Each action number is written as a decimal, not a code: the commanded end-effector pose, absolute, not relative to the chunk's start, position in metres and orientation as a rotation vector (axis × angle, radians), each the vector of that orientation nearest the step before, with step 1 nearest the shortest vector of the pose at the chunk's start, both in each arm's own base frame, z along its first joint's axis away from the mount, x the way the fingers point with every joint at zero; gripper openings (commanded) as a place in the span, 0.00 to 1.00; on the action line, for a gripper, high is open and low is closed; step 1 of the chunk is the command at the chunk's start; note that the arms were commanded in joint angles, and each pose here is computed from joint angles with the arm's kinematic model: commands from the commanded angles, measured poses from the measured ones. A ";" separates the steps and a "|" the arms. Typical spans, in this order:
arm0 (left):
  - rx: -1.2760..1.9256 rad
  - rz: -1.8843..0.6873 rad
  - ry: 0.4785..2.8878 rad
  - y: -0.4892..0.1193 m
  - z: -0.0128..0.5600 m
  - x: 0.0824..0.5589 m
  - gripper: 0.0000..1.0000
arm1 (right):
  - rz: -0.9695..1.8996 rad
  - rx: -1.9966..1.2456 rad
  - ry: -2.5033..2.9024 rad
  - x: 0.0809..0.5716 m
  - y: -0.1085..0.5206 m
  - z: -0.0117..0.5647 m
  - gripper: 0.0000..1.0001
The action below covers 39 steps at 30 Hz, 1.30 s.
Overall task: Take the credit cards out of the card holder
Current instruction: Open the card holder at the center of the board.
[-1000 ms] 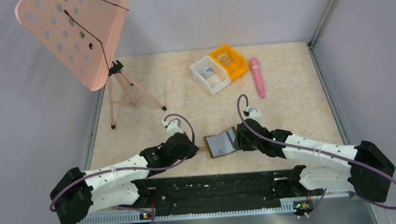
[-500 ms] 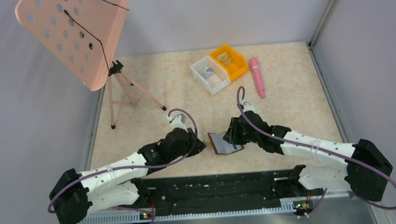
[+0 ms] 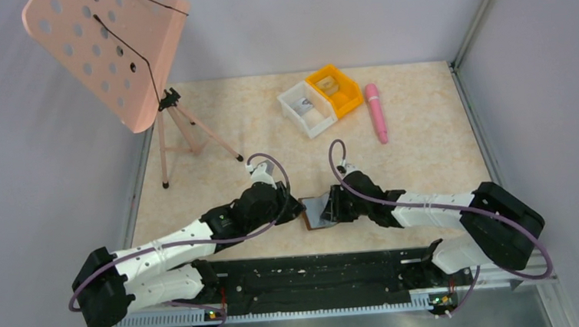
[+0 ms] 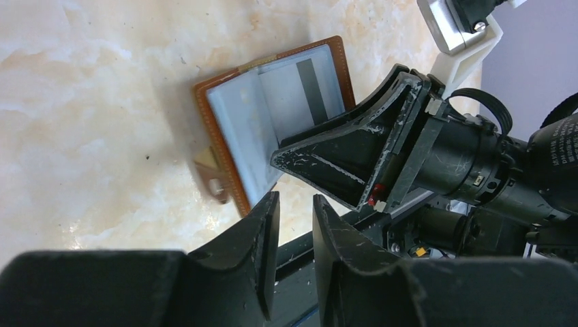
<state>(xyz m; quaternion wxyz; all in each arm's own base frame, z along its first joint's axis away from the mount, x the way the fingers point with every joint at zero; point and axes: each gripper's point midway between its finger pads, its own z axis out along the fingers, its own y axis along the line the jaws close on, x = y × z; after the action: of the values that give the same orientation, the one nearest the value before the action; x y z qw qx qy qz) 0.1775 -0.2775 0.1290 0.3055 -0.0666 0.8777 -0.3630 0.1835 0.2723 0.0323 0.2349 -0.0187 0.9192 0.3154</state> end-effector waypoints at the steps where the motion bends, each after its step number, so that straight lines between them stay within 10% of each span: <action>1: -0.154 -1.023 2.242 -0.285 0.157 0.185 0.31 | 0.946 -0.037 2.465 0.191 0.284 0.040 0.31; 39: -0.058 -1.013 2.412 -0.330 0.098 0.196 0.22 | 0.735 0.020 2.424 0.204 0.243 0.061 0.33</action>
<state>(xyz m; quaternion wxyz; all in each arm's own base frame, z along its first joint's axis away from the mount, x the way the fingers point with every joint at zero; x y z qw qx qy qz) 0.1826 -0.3072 0.0741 0.2403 -0.0366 0.9097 -0.3368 0.1900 0.2510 0.0575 0.2751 0.0053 0.9128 0.3017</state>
